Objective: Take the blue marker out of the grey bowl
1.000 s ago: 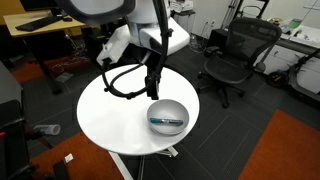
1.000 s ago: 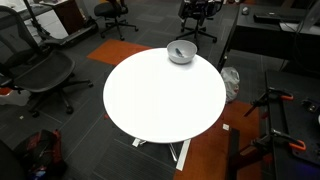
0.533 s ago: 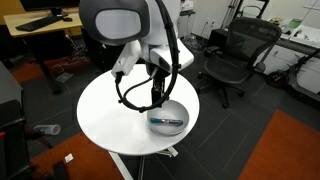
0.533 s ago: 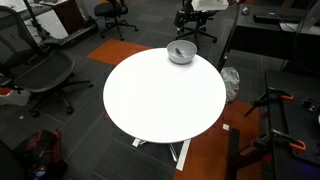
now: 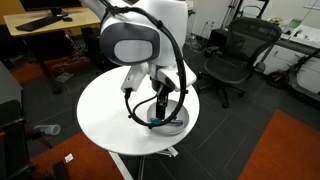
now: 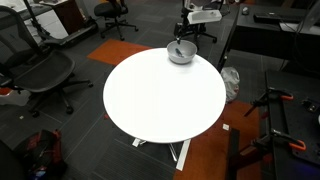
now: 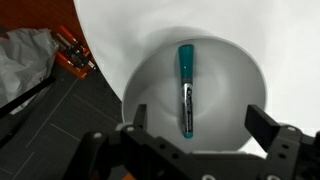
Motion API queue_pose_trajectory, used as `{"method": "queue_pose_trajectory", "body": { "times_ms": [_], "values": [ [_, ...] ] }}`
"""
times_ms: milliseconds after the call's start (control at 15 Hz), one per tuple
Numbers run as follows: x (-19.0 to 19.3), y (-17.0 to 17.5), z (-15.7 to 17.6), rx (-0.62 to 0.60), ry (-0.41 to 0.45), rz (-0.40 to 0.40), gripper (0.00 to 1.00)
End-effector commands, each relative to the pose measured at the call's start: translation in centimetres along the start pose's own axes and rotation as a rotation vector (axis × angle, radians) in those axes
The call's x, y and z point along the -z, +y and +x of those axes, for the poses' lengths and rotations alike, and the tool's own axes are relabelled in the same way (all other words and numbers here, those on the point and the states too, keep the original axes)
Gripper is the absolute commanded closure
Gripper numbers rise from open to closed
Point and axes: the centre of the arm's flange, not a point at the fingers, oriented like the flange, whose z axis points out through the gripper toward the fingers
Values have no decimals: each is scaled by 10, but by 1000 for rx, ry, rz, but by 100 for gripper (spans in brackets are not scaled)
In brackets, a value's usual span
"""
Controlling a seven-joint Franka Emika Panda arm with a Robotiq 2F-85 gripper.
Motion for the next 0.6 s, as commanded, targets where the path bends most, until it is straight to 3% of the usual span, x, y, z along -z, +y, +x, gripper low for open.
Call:
{"method": "queue_pose_trajectory", "body": {
  "times_ms": [0, 533],
  "values": [
    [-17, -7, 18, -32, 23, -12, 0],
    [-55, -12, 39, -23, 18, -42, 0]
  ]
}}
